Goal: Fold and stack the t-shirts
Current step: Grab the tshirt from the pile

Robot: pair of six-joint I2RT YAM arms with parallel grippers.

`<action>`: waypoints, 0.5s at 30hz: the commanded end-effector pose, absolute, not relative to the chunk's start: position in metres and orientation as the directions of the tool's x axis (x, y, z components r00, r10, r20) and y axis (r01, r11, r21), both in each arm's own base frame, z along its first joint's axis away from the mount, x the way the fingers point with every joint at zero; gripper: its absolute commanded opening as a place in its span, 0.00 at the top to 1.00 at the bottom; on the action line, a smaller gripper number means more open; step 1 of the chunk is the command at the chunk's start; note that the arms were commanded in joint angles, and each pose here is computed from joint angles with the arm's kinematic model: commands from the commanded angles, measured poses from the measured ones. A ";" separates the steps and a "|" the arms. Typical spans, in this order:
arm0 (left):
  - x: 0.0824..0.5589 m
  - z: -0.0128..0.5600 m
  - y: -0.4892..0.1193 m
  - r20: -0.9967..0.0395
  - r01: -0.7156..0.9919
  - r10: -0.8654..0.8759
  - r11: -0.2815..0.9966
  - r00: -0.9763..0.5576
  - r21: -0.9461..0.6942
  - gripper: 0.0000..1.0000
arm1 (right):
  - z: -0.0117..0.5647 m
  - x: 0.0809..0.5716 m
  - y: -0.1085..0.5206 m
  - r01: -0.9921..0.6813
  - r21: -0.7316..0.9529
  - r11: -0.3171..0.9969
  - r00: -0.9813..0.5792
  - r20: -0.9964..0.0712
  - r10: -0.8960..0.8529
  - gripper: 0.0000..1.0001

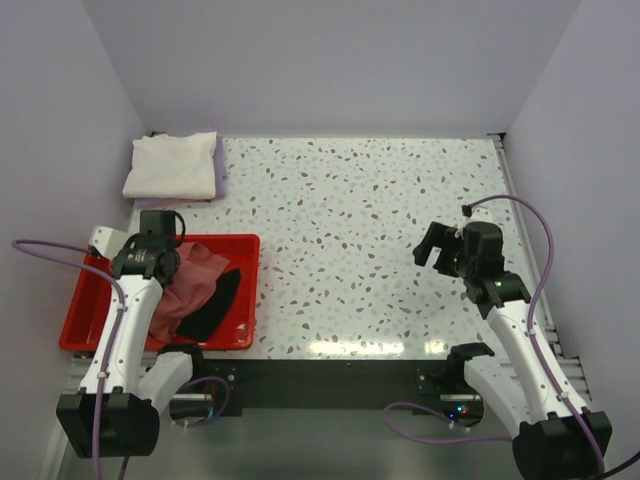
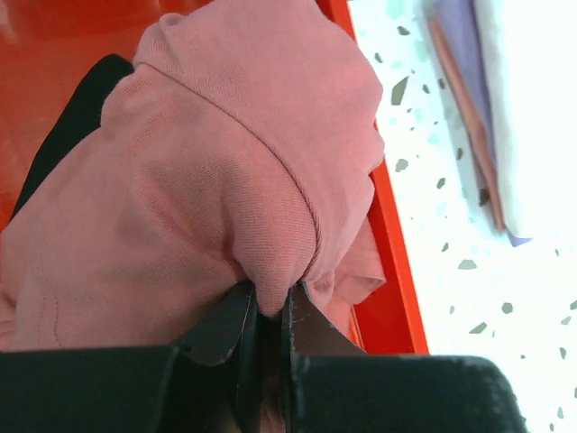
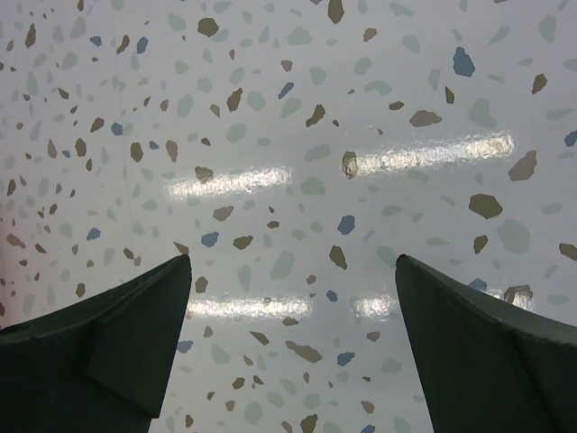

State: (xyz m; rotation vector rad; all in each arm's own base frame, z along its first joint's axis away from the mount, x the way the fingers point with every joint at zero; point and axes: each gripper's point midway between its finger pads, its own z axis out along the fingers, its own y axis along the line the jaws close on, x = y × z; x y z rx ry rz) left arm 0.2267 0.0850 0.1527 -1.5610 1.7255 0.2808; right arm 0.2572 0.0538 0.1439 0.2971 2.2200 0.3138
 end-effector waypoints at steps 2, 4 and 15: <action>0.237 0.197 0.089 -0.679 -0.869 -0.725 0.255 0.119 -0.424 1.00 | 0.151 0.262 0.051 0.098 0.317 0.943 -0.578 -0.754 0.313 0.01; 0.240 0.209 0.087 -0.674 -0.850 -0.727 0.270 0.128 -0.453 1.00 | 0.151 0.263 0.052 0.096 0.320 0.943 -0.578 -0.753 0.314 0.01; 0.281 0.328 0.059 -0.653 -0.539 -0.736 0.483 0.177 -0.690 1.00 | 0.155 0.262 0.051 0.094 0.322 0.942 -0.563 -0.763 0.317 0.01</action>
